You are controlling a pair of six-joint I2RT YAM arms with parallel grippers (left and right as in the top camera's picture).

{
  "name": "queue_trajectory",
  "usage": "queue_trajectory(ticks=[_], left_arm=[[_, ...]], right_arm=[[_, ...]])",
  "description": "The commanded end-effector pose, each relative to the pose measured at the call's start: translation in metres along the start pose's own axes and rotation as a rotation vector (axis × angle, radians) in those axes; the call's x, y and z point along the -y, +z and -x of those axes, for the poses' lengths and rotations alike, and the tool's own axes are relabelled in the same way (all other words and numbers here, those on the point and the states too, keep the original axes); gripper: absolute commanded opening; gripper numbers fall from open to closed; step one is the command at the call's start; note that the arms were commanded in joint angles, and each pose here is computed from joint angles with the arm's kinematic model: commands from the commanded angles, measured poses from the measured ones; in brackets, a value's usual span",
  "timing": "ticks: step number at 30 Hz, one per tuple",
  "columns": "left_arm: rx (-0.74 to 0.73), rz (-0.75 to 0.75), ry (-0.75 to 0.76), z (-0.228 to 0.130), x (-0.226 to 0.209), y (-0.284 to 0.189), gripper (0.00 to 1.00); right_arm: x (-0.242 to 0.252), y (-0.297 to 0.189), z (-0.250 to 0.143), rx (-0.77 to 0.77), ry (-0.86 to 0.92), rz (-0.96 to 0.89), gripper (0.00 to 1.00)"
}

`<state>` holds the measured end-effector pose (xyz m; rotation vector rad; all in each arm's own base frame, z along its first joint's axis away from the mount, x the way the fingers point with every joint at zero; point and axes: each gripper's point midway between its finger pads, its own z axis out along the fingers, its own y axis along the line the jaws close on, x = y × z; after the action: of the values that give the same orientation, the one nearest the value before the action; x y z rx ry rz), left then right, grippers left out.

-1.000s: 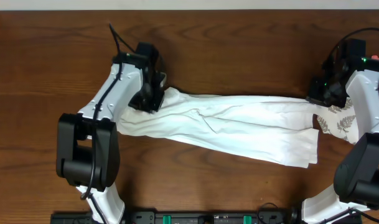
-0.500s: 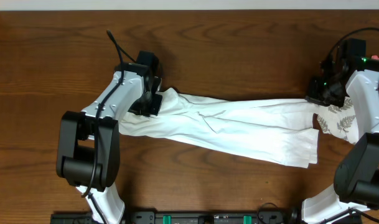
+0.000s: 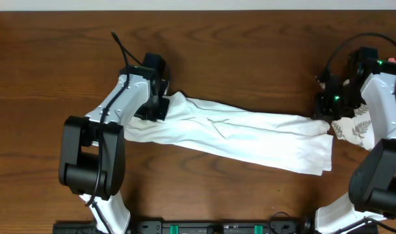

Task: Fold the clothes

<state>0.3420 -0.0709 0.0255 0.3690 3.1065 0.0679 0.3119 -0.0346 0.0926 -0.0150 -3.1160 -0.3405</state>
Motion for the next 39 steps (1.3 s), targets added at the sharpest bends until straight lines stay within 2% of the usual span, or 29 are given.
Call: queue_trajectory(ticks=[1, 3, 5, 7, 13, 18, 21, 25, 32, 39], left_arm=[[-0.014, 0.022, -0.012, -0.002, -0.004, 0.004, 0.06], [-0.011, 0.022, -0.012, -0.001, -0.004, 0.004, 0.06], [-0.009, 0.022, -0.012, -0.001, -0.004, 0.004, 0.06], [-0.006, 0.022, -0.013, 0.000, -0.004, 0.004, 0.06], [-0.003, 0.023, -0.013, 0.001, -0.004, 0.004, 0.06], [-0.003, 0.023, -0.013, 0.001, -0.004, 0.004, 0.06], [-0.003, 0.023, -0.013, 0.001, -0.004, 0.004, 0.06], [-0.001, 0.023, -0.013, 0.001, -0.004, 0.004, 0.06], [0.021, 0.023, -0.014, 0.006, -0.004, 0.004, 0.06], [0.033, 0.022, -0.015, 0.009, -0.004, 0.004, 0.06]], right_arm=[[0.039, -0.008, -0.016, -0.054, 0.112, -0.227, 0.08], [0.055, -0.013, -0.021, -0.064, 0.182, -0.326, 0.18], [0.062, -0.016, -0.022, -0.063, 0.219, -0.371, 0.21], [0.062, -0.016, -0.021, -0.058, 0.226, -0.371, 0.33], [0.047, -0.010, -0.003, 0.014, 0.233, -0.263, 0.28], [0.004, -0.004, 0.023, 0.106, 0.185, -0.014, 0.26], [-0.017, -0.003, 0.027, 0.109, 0.137, 0.063, 0.29], [-0.034, 0.004, 0.032, 0.119, 0.080, 0.066, 0.35], [-0.089, 0.030, 0.049, 0.175, -0.053, 0.102, 0.32], [-0.120, 0.082, 0.062, 0.288, -0.057, 0.048, 0.31]])
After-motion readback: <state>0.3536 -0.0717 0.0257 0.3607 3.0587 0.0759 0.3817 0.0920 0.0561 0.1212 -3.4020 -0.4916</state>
